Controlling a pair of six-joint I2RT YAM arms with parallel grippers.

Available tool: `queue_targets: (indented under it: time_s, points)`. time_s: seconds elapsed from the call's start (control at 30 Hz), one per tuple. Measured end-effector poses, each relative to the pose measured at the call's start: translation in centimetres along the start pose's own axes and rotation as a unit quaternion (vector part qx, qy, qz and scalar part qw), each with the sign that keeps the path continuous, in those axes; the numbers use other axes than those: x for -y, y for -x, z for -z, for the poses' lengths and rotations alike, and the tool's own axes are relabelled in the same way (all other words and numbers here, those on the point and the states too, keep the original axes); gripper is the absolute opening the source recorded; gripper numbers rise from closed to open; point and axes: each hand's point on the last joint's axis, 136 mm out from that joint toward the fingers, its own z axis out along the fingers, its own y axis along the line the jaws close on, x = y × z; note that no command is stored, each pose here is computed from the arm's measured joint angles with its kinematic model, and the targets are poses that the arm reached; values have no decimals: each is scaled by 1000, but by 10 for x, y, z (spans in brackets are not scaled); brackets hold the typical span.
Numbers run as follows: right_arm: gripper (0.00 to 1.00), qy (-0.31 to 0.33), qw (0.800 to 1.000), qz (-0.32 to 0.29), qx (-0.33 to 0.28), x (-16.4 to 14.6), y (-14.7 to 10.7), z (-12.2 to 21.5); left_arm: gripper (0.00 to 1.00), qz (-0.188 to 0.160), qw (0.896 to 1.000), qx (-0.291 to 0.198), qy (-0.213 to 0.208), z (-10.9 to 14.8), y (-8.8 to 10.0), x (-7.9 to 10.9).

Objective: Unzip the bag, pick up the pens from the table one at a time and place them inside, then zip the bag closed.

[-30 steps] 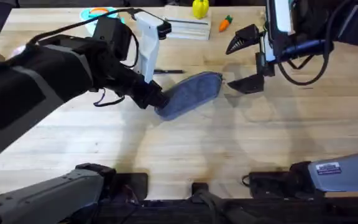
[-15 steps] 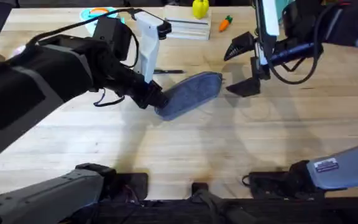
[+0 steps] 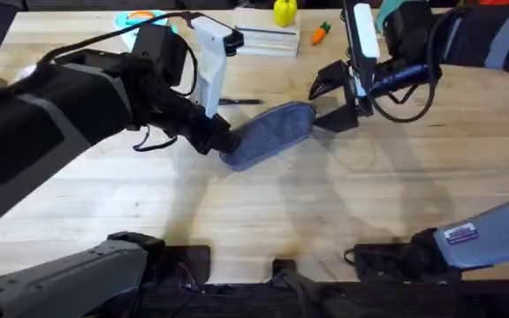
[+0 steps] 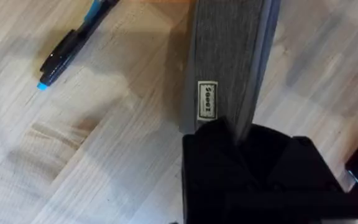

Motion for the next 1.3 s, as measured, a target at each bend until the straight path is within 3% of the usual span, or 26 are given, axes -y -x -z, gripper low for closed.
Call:
queue_targets:
  time_s: [0.33, 0.47, 0.93, 1.3]
  points:
    - [301, 7, 1000, -7, -3, -4, -1, 0, 43, 0, 1000, 0, 1, 0, 0, 0]
    - [52, 7, 1000, -8, -9, -4, -3, 0, 43, 0, 1000, 0, 1, 0, 0, 0]
    - [34, 0, 1000, -2, -16, -3, 0, 5, 43, 0, 1000, 0, 2, 0, 0, -1]
    - [34, -60, 996, 58, -21, 7, 34, 41, 43, 0, 1000, 0, 1, 0, 0, -1]
